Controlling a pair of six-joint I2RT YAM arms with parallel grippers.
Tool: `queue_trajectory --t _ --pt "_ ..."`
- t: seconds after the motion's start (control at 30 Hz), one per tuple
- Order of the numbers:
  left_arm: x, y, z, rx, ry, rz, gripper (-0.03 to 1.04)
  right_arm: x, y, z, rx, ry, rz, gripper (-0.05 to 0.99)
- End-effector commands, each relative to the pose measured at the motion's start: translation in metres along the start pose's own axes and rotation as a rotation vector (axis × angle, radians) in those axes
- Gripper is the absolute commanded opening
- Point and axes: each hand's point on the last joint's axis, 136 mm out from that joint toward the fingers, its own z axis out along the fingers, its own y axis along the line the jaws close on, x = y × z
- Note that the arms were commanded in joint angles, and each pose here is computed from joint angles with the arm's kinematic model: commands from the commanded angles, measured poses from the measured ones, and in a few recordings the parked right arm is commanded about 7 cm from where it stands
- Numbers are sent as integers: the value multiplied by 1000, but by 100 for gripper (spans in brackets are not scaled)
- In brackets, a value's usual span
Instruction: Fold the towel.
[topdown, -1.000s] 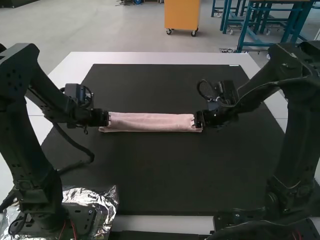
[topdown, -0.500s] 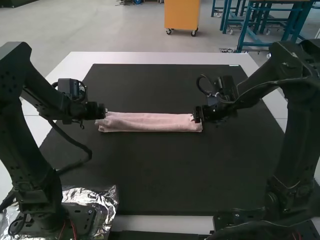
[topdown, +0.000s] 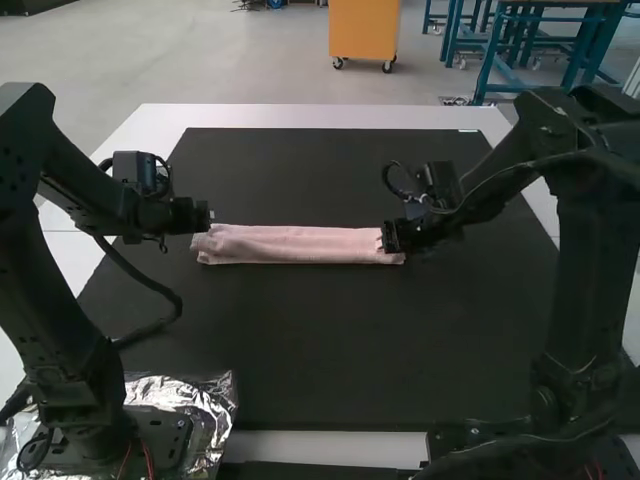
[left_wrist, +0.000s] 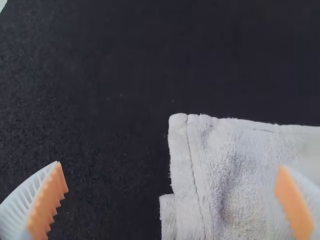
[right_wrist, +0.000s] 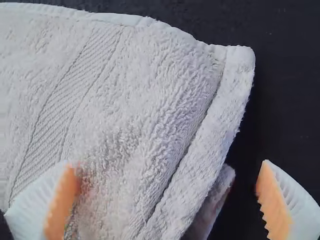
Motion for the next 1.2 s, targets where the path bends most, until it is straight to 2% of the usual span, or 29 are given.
queue_trajectory --t 0.0,0.03,0.07,0.1,0.2,0.4,0.5,0.63,0.83,1.17 --pt "-19 -1 -4 9 -43 -4 97 11 10 11 -31 34 -6 37" --pt "-20 -1 -4 7 -44 -5 97 15 9 11 -31 42 -8 7" --pt "-19 -1 -4 7 -41 -6 97 21 10 11 -33 53 -8 -1" --pt "-20 -1 -4 7 -43 -5 97 24 7 11 -31 57 1 -3" --pt "-25 -1 -6 8 -55 1 97 23 2 4 -31 49 15 -3" --pt "-42 -3 -8 10 -93 14 97 -38 -59 -63 63 -155 95 -3" --pt "-50 -5 -8 14 -109 17 97 -58 -53 -85 28 -200 92 -3" --pt "-55 -4 -9 12 -126 15 97 -73 -24 -88 -42 -219 71 -3" --pt "-52 -1 -9 2 -118 10 97 -81 59 -67 -165 -191 -41 -3" --pt "-45 24 -11 -60 -111 -16 97 -90 152 -27 -297 -159 -143 -3"
